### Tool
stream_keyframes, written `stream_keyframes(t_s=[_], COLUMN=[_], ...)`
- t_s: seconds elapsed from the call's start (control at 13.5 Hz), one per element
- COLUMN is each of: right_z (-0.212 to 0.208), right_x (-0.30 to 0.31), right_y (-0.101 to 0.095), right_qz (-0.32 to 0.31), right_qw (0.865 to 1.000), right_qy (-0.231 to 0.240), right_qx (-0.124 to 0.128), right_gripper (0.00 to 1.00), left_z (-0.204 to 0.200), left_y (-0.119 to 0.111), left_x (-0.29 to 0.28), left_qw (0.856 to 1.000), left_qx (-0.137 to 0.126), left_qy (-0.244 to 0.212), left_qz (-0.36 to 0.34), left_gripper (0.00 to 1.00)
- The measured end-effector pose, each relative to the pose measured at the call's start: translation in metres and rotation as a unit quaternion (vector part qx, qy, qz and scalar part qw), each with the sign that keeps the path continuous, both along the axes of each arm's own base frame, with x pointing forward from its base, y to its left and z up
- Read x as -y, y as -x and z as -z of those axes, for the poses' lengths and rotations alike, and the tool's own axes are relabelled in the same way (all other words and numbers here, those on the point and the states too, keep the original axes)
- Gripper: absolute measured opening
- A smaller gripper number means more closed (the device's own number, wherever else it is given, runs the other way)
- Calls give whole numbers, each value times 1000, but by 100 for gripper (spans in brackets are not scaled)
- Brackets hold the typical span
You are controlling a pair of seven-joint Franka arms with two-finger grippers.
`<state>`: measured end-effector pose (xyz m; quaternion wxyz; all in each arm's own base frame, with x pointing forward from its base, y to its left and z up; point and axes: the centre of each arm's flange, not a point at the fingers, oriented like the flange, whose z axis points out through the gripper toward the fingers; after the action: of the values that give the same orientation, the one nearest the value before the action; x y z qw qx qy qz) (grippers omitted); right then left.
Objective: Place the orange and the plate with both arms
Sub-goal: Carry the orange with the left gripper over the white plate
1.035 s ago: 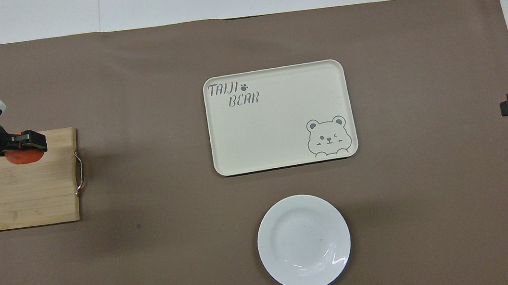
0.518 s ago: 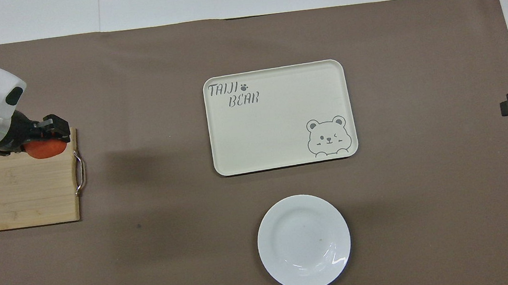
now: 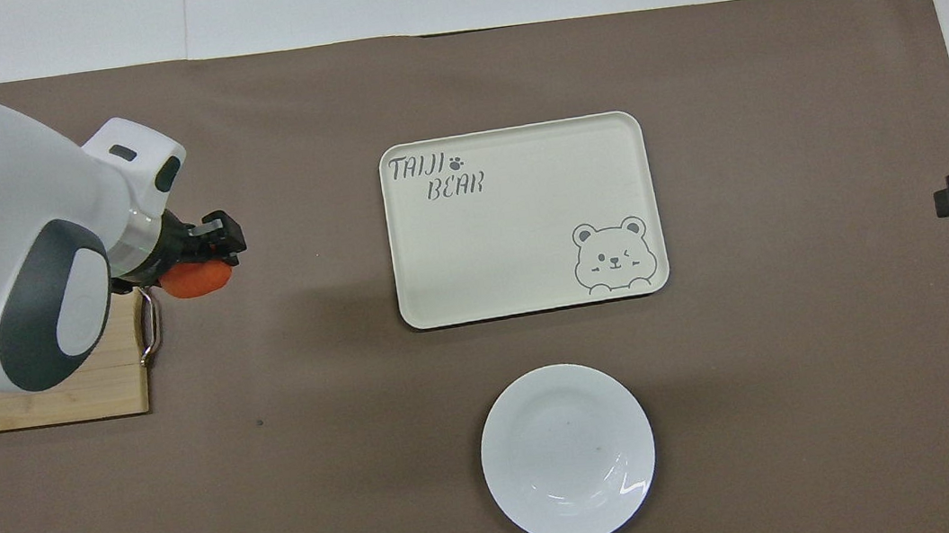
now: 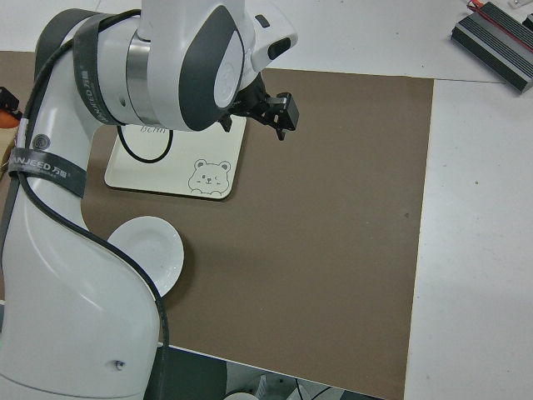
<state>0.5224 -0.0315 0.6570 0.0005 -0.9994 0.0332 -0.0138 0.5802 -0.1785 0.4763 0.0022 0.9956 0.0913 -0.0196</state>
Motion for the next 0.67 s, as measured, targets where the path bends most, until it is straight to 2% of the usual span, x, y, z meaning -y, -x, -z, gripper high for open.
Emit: stream_keyframes(t_s=[0.22,0.52,0.67], right_z=[0,0,0], right_x=[0,0,0], right_y=[0,0,0], right_qz=[0,0,0], right_qw=[1000,1000,1000], right_qy=[0,0,0], right_qx=[0,0,0], right_gripper=[100,100,100], left_z=[-2,7,22], left_y=[21,61,79], left_x=[55,116,147], left_qw=[1000,999,999], left_qx=[-5,-24,-18], left_qy=[15,29,40], left_qz=[-4,12,21], left_gripper=[75,75,75])
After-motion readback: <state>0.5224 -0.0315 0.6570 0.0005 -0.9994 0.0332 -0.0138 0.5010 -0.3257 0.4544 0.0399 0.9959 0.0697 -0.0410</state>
